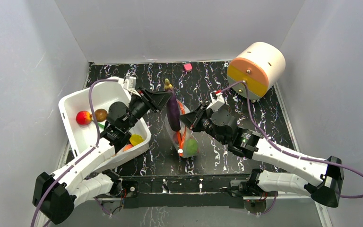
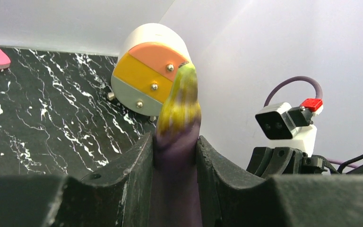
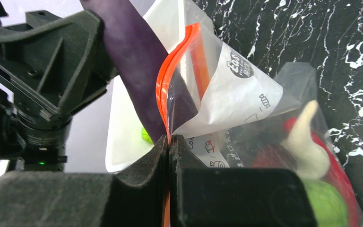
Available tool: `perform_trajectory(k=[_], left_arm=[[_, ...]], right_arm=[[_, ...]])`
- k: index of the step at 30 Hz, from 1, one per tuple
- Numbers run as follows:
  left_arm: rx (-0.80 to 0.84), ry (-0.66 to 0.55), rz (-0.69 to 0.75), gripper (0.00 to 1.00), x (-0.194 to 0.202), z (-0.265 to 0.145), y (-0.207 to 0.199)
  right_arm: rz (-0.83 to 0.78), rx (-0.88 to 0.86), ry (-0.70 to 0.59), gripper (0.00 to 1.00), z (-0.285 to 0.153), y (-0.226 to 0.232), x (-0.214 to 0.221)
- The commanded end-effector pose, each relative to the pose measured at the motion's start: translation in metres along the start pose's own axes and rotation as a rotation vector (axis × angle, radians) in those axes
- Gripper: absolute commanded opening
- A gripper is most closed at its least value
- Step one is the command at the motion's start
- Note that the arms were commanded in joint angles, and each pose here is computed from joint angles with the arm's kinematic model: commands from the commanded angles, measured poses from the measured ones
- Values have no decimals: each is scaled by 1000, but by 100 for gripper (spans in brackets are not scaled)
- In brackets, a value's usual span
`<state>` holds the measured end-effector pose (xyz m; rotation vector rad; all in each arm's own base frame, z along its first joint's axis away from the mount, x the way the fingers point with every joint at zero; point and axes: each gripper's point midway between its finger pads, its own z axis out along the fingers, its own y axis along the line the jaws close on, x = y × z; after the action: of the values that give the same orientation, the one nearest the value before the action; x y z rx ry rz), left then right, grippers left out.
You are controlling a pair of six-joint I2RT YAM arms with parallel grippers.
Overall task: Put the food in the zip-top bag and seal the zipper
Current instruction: Place the fake vegetable in the zipper food storage bag.
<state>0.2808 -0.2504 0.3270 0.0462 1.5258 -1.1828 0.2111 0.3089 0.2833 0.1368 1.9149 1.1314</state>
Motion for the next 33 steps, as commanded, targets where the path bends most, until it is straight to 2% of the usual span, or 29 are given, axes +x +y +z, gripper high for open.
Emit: perform_trajectory(k=[1,18,27,33], left_arm=[[42,-141,47,4,-20,0,-12],[39,-176,-21,2,-6,-5,-14],[5,-104,24,2,22,-11,1],[26,-29,-31,6,35,-12,-6]], right_arm=[[116,-126,-78,0,-6,35,-24],[255,-157,-103,0,-2,37,-25],[242,-181,-127,0,-3,49,-36],[171,-166,-143,0,1,46,-37]])
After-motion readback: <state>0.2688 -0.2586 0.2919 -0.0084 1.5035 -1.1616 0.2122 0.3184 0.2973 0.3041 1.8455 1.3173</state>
